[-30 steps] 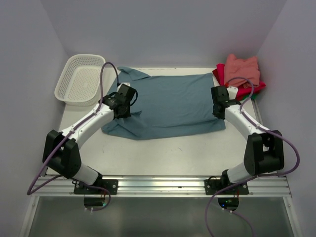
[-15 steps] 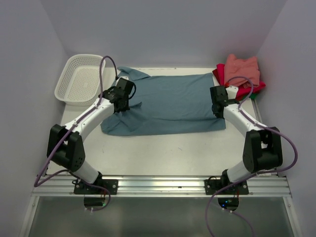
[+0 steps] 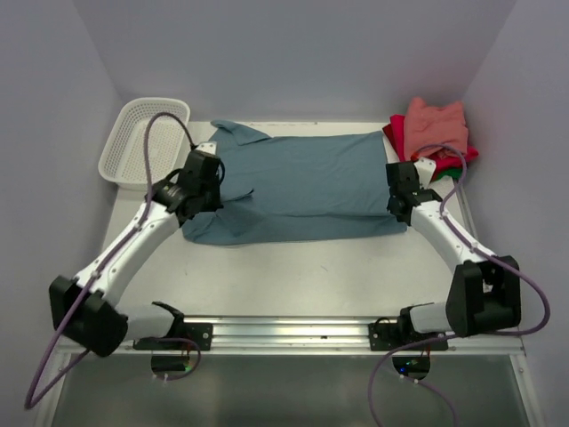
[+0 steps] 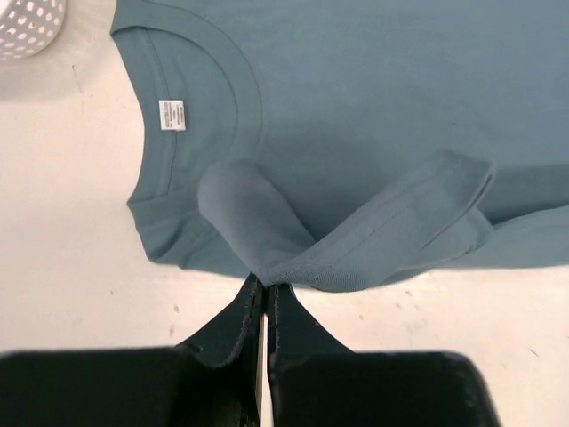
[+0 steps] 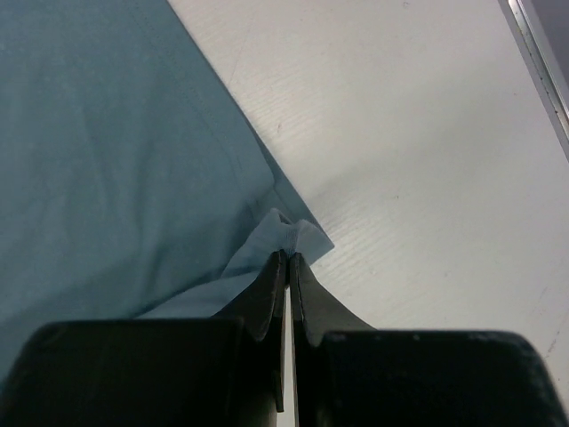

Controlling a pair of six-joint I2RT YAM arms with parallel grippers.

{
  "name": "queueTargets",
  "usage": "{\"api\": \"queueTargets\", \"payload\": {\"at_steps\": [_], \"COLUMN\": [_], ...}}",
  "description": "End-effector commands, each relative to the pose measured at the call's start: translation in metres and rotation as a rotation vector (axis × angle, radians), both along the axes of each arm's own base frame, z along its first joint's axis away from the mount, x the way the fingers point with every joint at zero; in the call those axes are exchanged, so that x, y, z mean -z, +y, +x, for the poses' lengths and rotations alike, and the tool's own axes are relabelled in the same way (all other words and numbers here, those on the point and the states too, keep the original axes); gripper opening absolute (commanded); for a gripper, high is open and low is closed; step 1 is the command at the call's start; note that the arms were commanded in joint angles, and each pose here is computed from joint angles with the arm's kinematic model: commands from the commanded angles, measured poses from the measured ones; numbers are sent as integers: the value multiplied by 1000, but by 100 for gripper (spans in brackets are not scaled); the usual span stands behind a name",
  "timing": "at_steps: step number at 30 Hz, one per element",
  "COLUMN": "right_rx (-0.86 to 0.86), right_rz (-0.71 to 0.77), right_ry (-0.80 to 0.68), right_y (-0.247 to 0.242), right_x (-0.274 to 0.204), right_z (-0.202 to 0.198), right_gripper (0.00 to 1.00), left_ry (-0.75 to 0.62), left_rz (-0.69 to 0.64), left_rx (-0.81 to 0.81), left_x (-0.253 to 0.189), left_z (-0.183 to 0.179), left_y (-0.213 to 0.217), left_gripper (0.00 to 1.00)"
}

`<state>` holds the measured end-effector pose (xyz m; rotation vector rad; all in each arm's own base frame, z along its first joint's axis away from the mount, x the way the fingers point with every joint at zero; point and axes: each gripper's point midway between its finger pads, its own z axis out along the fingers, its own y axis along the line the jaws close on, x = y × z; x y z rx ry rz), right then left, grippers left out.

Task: Fold and stack the t-shirts
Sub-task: Fold the tshirt

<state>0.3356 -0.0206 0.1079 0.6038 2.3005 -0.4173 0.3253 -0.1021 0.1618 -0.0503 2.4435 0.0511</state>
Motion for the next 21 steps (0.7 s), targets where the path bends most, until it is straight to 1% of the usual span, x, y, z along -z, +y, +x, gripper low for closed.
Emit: {"api": "queueTargets", "payload": {"at_steps": [1, 2, 4, 5, 7, 8, 10, 11, 14, 19, 21], "right_rx": [-28, -31, -35, -39, -51, -57, -60, -60, -60, -63, -61], "right_rz": [54, 55, 62, 70, 84, 91, 93, 92, 93, 94, 93], "right_ry": [-80, -77, -65, -72, -53, -54, -47, -48, -55, -43, -47], "right_y": [5, 5, 5, 6, 9, 10, 10, 10, 9, 10, 9], "right_x": [-19, -19, -19, -22, -23, -25, -27, -27, -30, -28, -27], "right_z": [-7, -11, -18, -20, -26, -28, -32, -33, -36, -39, -39], "right_gripper": [0, 0, 0, 0, 0, 0, 0, 0, 0, 0, 0], "left_ry": [-71, -38, -56, -15, 6, 54, 74, 107, 132, 124, 132], "left_rz": [-123, -137, -180, -204, -241, -259, -284, -291, -331, -412, -428], "left_rx": [-1, -9, -19, -19, -12, -13, 9, -10, -10, -53, -70], "left_x": [-41, -35, -42, -32, -29, -18, -13, -6, -4, -15, -13], "left_z": [-47, -62, -79, -93, -109, -122, -138, -147, -165, -181, -187], "left_y": [1, 2, 5, 2, -1, -5, -11, -11, -13, -10, -8], "left_gripper": [0, 0, 0, 0, 0, 0, 0, 0, 0, 0, 0]}}
